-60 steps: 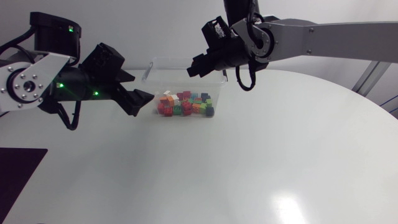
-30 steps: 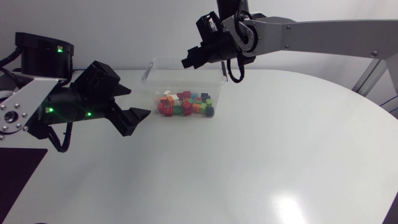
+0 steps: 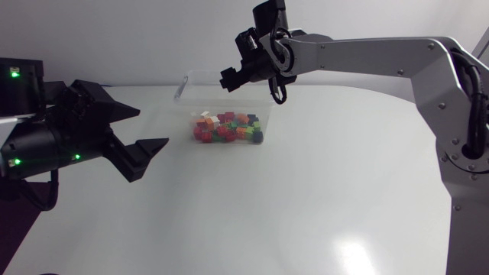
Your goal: Place the duplo bricks in the container
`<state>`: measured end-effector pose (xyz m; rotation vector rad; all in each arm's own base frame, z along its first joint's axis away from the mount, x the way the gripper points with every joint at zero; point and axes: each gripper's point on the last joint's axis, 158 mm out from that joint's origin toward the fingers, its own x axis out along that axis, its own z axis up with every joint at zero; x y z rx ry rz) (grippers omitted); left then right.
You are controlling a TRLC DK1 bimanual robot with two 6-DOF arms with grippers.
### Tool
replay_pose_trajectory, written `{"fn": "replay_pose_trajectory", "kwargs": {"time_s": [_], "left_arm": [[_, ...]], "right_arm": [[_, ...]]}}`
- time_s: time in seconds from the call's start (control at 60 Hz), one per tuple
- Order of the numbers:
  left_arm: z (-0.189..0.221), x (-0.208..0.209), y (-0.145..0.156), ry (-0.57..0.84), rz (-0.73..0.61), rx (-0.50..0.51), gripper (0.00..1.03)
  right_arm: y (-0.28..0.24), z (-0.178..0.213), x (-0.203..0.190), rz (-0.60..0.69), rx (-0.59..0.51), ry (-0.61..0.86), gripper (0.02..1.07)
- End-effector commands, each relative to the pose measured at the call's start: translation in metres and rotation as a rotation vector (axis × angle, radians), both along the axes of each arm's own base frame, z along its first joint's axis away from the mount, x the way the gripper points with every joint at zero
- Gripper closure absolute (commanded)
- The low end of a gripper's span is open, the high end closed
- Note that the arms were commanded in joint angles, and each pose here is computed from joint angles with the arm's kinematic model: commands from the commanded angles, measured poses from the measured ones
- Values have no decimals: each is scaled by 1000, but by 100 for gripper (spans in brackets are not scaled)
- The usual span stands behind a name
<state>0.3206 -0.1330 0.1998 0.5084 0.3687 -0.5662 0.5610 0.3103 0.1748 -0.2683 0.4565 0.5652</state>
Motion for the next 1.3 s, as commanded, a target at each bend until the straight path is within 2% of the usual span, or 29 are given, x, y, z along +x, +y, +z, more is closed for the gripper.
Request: {"fn": "replay_pose_trajectory", "kwargs": {"time_s": [0.0,0.133,0.417,0.583,0.817,1.05,1.283], "left_arm": [[-2,-5,12,13,60,-41,4],[-1,-13,23,13,121,-102,4],[-3,-15,48,-16,193,-113,4],[-1,-20,57,-47,219,-124,4],[-4,-17,74,-65,286,-154,4],[-4,-24,80,-91,299,-160,4],[-1,-31,83,-133,324,-216,4]], "right_arm": [[-6,14,5,-10,5,-37,6],[-23,29,-5,-40,10,-69,6],[-87,55,-29,-132,3,-123,6],[-132,67,-57,-199,-17,-189,6],[-188,67,-91,-299,-27,-222,6],[-234,61,-129,-380,-54,-252,6],[-273,46,-162,-449,-83,-259,6]]}}
